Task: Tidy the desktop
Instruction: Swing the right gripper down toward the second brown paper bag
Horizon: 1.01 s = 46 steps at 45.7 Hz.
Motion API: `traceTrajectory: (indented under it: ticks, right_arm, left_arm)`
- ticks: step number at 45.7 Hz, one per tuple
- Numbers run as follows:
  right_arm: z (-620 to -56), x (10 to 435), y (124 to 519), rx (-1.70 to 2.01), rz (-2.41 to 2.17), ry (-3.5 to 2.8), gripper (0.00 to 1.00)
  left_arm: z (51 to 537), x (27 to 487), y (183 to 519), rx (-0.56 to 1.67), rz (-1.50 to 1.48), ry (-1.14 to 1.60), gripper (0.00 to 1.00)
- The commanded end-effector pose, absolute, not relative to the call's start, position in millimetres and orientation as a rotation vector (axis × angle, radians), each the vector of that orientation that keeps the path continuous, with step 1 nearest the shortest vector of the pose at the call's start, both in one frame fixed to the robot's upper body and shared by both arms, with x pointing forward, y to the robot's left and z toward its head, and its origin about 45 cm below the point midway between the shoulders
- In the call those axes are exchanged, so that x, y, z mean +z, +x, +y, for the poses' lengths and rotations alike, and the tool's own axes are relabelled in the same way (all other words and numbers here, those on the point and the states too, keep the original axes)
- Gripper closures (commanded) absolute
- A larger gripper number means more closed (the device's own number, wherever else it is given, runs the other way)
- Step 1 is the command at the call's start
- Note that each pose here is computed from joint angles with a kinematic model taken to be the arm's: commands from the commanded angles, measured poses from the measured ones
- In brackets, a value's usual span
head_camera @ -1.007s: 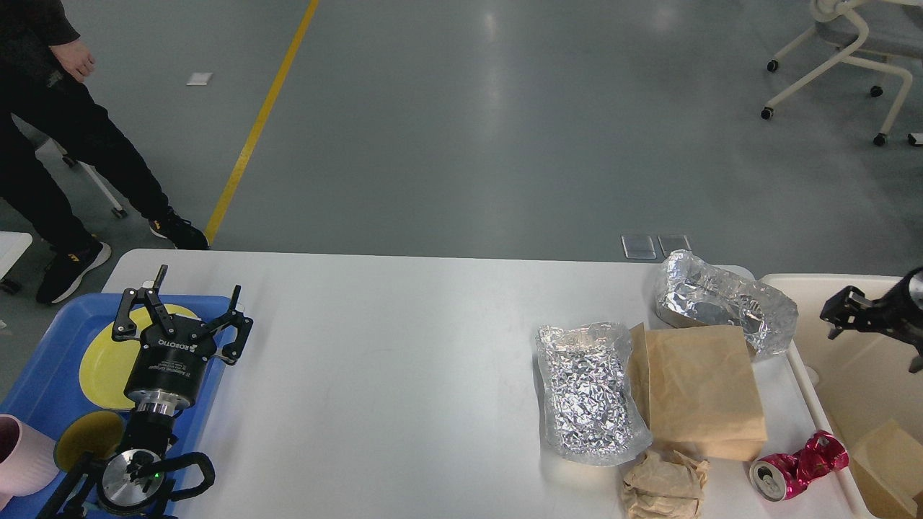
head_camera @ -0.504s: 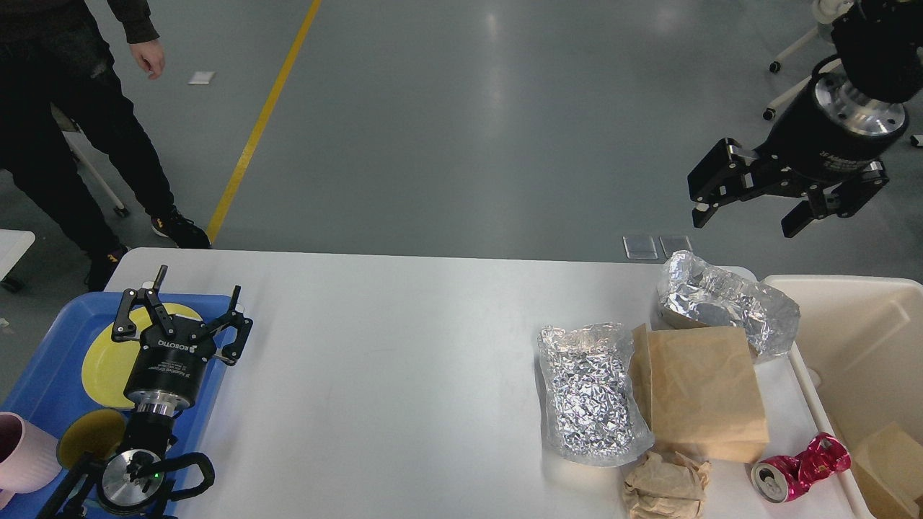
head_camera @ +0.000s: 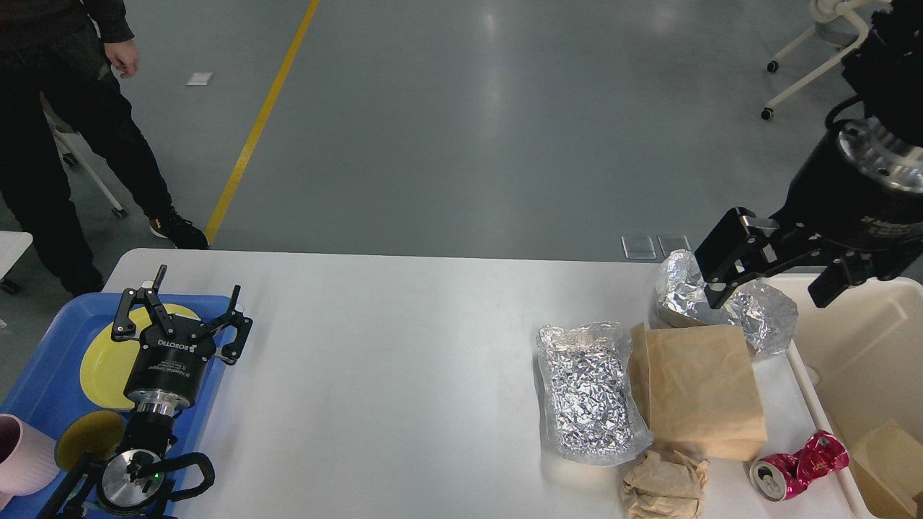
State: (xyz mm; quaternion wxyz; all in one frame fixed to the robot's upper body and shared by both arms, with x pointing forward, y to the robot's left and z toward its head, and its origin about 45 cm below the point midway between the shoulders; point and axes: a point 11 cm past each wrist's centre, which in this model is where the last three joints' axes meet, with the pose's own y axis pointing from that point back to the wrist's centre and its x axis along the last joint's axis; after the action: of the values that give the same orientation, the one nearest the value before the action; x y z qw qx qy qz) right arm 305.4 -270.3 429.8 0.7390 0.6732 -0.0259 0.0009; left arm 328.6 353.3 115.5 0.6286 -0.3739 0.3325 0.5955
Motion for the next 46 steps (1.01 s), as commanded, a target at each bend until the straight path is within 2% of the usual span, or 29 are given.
traceTrajectory:
  ticks: [1,6,27,32,41,46]
  right_arm:
    - [-278.9,424.6,306.3,-0.034,-0.09,1.415,0.0]
    - [-277.6,413.6,310.4,-0.056,-0.131,1.428,0.0]
    - [-321.7,305.8,337.3,-0.106,-0.315,1.347,0.0]
    - [-336.4,271.1,342.5,-0.144,-0.321,1.325,0.0]
    - [-362.2,178.6,338.7,-0.231,-0.342,1.329,0.0]
    - [-374.6,150.7,344.0,-0.243,-0.392,1.344,0.02]
  left_arm:
    - [353.2,115.6,328.6,1.364,0.762,-0.857,0.04]
    - [353.2,115.6,328.6,1.364,0.762,-0.857,0.04]
    - [353.4,115.6,328.6,1.365,0.761,-0.858,0.04]
    - [353.4,115.6,328.6,1.365,0.761,-0.858,0.04]
    - [353.4,115.6,328.6,1.365,0.761,-0.858,0.04]
    - [353.4,115.6,328.6,1.365,0.761,-0.858,0.04]
